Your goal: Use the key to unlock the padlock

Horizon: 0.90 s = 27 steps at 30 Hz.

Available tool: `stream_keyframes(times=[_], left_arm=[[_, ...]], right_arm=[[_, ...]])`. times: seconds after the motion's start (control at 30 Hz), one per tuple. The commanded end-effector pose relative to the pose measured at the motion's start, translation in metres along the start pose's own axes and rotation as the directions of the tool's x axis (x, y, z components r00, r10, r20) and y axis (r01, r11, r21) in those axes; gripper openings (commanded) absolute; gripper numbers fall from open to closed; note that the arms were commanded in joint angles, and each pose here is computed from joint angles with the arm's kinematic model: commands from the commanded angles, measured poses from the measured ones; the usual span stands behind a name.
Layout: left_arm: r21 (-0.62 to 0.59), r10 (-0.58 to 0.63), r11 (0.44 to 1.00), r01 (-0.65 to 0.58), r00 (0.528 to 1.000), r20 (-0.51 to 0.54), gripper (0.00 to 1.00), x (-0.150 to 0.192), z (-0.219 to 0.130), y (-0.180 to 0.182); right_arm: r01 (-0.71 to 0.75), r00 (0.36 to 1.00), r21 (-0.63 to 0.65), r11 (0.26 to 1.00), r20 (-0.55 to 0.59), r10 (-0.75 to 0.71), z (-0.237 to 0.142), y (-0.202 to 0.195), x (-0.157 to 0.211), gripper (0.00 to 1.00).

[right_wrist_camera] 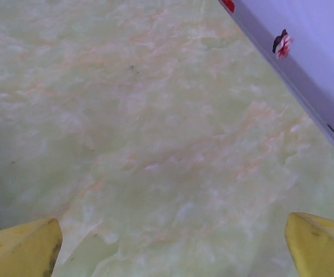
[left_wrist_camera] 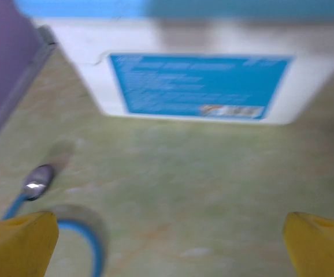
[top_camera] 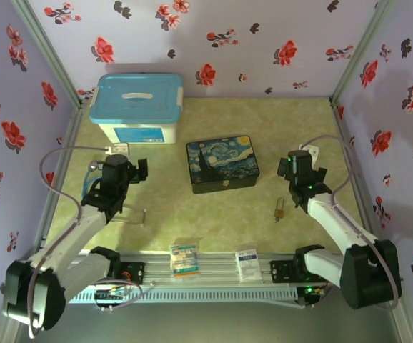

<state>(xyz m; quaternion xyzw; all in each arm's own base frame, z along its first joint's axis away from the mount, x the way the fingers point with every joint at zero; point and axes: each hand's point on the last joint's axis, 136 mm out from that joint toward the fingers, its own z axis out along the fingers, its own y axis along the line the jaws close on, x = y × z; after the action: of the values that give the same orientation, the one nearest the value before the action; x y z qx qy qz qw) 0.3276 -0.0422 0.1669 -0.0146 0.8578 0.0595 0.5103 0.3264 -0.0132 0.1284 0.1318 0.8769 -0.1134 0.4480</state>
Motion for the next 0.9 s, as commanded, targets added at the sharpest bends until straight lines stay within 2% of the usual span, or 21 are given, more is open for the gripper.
stream_keyframes(times=[0.0,0.1,0.2,0.3,0.43,0.5,0.53,0.6,0.67,0.7,0.77,0.87], left_arm=[[-0.167,0.114,0.98,-0.106,0.993,0.041,1.0,0.001,0.023,0.036],[-0.189,0.038,0.982,-0.019,0.995,0.093,1.0,0.013,0.04,0.056],[-0.128,-0.069,0.987,0.094,0.98,0.186,1.0,0.021,0.054,0.065],[-0.062,-0.069,0.995,0.084,0.976,0.208,1.0,0.015,0.065,0.057],[-0.066,-0.073,0.994,0.09,0.972,0.225,1.0,0.023,0.082,0.06],[-0.068,-0.071,0.993,0.091,0.965,0.251,1.0,0.029,0.089,0.061],[-0.064,-0.074,0.994,0.09,0.974,0.216,1.0,0.034,0.088,0.06],[-0.069,-0.069,0.994,0.085,0.975,0.211,1.0,0.032,0.092,0.06],[-0.073,-0.071,0.994,0.084,0.984,0.166,1.0,0.033,0.098,0.06],[-0.07,-0.06,0.995,0.072,0.986,0.158,1.0,0.031,0.101,0.059],[-0.064,-0.061,0.995,0.072,0.986,0.158,1.0,0.032,0.101,0.058],[-0.064,-0.06,0.995,0.071,0.986,0.158,1.0,0.031,0.101,0.058]], right_arm=[[0.008,0.989,0.066,0.998,0.145,-0.017,0.012,-0.018,-0.02,0.99],[-0.103,0.969,0.006,0.995,0.226,0.099,0.021,-0.029,-0.012,0.99],[-0.207,0.917,-0.092,0.974,0.33,0.226,0.025,-0.035,-0.008,0.99],[-0.152,0.922,-0.165,0.975,0.331,0.2,0.03,-0.017,-0.015,0.99],[-0.154,0.922,-0.092,0.984,0.346,0.176,0.044,-0.024,-0.02,0.99],[-0.132,0.93,-0.111,0.985,0.331,0.162,0.054,-0.017,-0.01,0.99],[-0.11,0.931,-0.134,0.985,0.334,0.149,0.058,-0.011,-0.006,0.99],[-0.095,0.918,-0.146,0.985,0.369,0.143,0.064,-0.006,-0.007,0.99],[-0.106,0.942,-0.119,0.987,0.305,0.137,0.072,-0.007,-0.009,0.99],[-0.097,0.967,-0.081,0.992,0.227,0.114,0.079,-0.007,-0.004,0.99],[-0.069,0.953,-0.084,0.994,0.288,0.091,0.077,-0.001,-0.008,0.99],[-0.072,0.963,-0.076,0.995,0.253,0.089,0.077,-0.002,-0.006,0.99]])
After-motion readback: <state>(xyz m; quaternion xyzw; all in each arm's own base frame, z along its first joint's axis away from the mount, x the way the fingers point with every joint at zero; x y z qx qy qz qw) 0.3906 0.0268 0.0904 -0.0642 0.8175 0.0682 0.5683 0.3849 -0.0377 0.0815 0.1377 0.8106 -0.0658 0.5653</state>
